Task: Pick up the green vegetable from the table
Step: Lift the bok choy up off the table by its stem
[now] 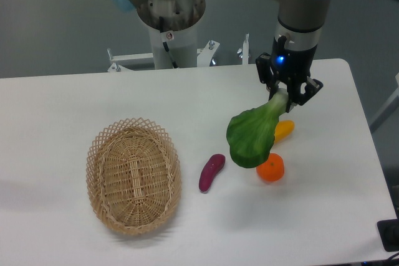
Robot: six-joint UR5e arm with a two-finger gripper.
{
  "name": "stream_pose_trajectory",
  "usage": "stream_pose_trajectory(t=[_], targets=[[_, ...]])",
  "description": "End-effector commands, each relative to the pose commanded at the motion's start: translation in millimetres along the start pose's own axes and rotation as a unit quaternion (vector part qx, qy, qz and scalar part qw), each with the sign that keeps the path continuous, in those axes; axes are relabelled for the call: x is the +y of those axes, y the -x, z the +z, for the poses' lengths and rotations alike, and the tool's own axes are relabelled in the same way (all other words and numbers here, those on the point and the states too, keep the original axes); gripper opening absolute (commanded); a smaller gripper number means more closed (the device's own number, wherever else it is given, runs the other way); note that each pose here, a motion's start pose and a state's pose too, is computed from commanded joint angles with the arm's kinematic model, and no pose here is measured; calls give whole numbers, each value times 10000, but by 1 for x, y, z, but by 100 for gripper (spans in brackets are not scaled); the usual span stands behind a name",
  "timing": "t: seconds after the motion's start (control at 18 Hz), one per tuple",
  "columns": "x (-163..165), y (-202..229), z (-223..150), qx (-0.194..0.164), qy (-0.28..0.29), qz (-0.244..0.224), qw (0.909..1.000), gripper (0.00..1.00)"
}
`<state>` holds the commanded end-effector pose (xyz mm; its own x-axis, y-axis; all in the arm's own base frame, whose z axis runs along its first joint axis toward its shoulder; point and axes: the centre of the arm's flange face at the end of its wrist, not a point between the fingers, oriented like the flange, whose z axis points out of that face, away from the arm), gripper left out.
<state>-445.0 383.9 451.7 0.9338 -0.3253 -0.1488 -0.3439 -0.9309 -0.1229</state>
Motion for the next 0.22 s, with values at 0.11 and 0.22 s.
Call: stream_pose_trajectory(t=[0.11,0.22], targets=[[1,1,-1,-8,0,1,10000,47],[-1,1,-2,-20,-26,2,10000,47]])
